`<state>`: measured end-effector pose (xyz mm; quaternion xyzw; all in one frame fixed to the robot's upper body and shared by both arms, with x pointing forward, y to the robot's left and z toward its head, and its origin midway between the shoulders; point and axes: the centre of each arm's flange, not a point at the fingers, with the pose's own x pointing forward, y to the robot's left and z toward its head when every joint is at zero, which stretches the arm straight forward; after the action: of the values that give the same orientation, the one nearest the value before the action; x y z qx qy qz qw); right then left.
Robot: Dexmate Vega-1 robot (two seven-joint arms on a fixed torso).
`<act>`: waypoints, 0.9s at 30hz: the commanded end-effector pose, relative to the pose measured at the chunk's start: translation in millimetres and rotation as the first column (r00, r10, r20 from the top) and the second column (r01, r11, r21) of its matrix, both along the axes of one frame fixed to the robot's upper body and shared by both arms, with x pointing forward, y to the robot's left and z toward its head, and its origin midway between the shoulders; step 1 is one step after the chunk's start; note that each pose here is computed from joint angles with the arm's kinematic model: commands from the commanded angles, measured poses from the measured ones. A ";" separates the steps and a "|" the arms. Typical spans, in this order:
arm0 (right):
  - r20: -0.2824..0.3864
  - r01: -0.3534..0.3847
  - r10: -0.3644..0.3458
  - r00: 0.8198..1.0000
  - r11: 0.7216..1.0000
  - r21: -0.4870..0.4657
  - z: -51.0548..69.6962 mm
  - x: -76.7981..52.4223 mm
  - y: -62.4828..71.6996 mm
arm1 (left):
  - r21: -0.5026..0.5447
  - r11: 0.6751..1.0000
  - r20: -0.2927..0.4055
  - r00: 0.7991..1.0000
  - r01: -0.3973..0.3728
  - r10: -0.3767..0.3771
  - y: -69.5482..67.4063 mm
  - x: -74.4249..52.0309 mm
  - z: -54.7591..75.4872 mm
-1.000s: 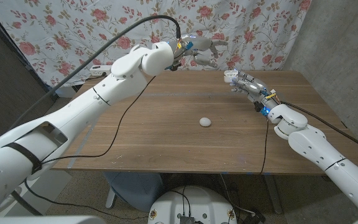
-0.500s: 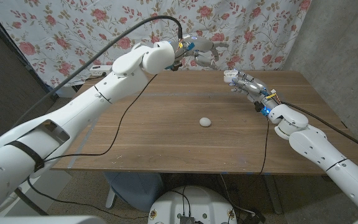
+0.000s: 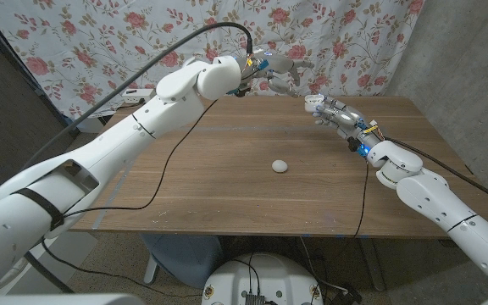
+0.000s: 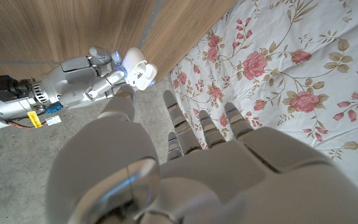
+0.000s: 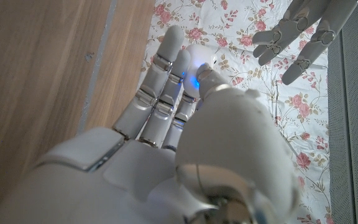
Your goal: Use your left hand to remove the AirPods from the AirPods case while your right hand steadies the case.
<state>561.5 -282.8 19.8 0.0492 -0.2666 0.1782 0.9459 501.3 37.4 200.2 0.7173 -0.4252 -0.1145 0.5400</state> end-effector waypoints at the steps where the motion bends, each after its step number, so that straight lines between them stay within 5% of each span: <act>1: -0.003 -0.021 0.021 1.000 1.000 -0.011 5.3 1.1 2.4 | 0.020 1.000 -0.008 1.000 0.008 -0.008 -4.6 7.2 0.6; 27: -0.013 -0.050 0.050 0.999 0.999 -0.005 5.8 3.1 4.5 | 0.034 0.999 -0.027 0.999 0.033 -0.032 -9.9 17.3 -0.8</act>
<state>563.8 -280.1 25.1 0.0525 -0.2605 0.1960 0.9439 516.0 29.2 200.1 0.7199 -0.4249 -0.1368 0.5314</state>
